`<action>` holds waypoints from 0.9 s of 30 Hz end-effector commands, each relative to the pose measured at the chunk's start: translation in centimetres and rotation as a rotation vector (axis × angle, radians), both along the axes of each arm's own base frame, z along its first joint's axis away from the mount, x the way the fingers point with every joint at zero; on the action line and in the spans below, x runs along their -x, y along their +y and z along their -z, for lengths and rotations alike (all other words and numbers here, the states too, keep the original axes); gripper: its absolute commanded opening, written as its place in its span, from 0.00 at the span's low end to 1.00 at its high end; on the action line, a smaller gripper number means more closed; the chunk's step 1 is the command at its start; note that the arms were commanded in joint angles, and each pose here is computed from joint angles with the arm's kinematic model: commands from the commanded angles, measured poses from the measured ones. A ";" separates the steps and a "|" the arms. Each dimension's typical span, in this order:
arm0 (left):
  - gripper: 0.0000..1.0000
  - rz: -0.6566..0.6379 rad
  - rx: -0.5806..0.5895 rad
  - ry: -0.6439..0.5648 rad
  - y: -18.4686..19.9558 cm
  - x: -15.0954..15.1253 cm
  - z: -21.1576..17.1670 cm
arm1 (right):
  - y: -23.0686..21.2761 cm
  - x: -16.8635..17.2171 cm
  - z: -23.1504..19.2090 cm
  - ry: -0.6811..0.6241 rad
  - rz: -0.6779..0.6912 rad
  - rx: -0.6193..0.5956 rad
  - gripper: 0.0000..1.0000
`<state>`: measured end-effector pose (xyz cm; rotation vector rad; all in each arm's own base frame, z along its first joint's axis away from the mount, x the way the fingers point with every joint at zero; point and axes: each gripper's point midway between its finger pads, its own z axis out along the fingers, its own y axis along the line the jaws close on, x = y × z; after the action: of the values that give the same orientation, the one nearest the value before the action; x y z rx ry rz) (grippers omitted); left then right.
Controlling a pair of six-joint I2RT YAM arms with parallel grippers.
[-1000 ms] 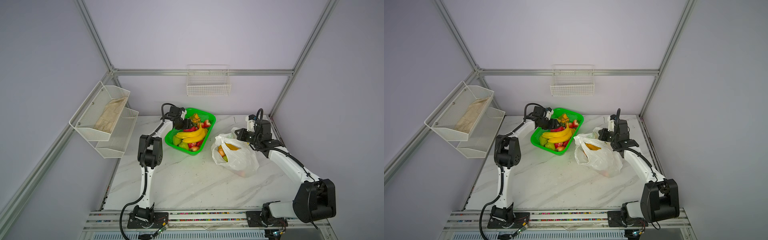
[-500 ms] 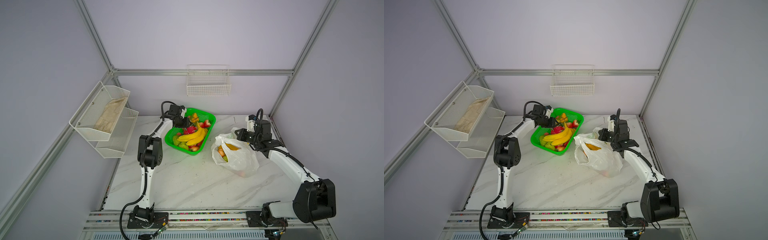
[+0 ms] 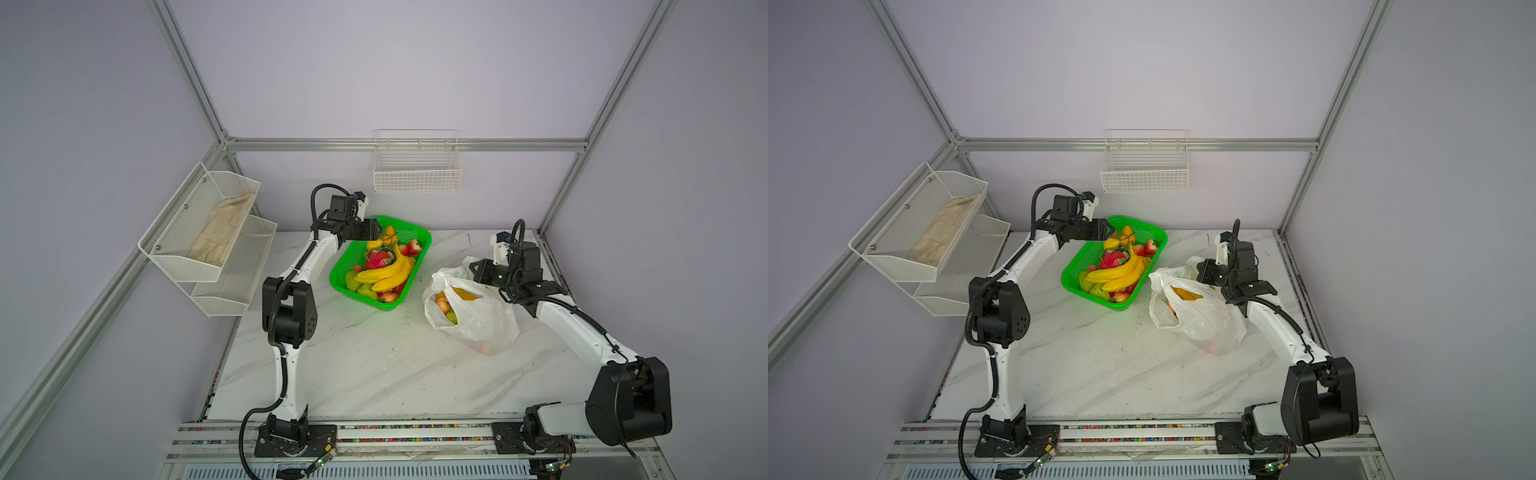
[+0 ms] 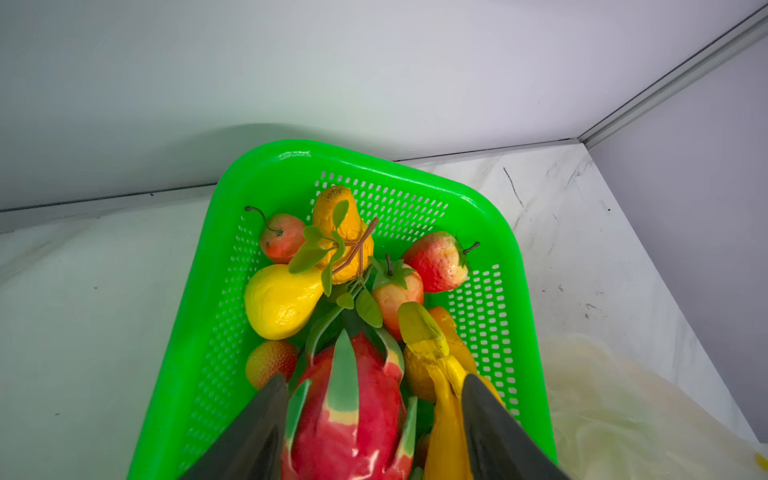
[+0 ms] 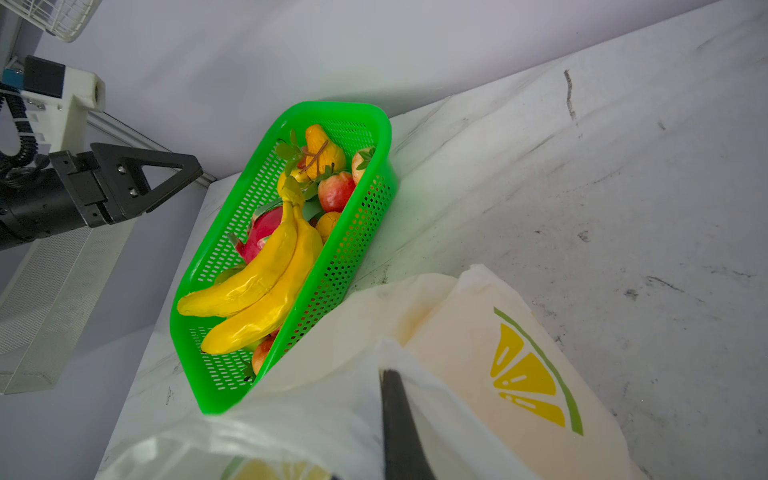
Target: Place the fake fruits into the plastic bag and tie a complex knot
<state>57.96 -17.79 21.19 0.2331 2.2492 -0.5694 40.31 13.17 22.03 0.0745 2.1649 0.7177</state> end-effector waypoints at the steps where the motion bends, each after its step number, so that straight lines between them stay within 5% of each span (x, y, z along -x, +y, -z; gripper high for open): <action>1: 0.70 0.032 -0.034 0.047 0.0 1.0 1.8 | -0.2 -0.1 0.2 -0.012 0.004 0.010 0.00; 27: 0.83 0.099 -0.131 0.231 -0.1 0.5 9.9 | -0.4 -0.1 1.6 0.015 0.008 0.022 0.00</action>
<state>56.67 -18.13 10.55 0.3193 2.5280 -0.5659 40.23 13.15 20.98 0.0771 2.1840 0.7139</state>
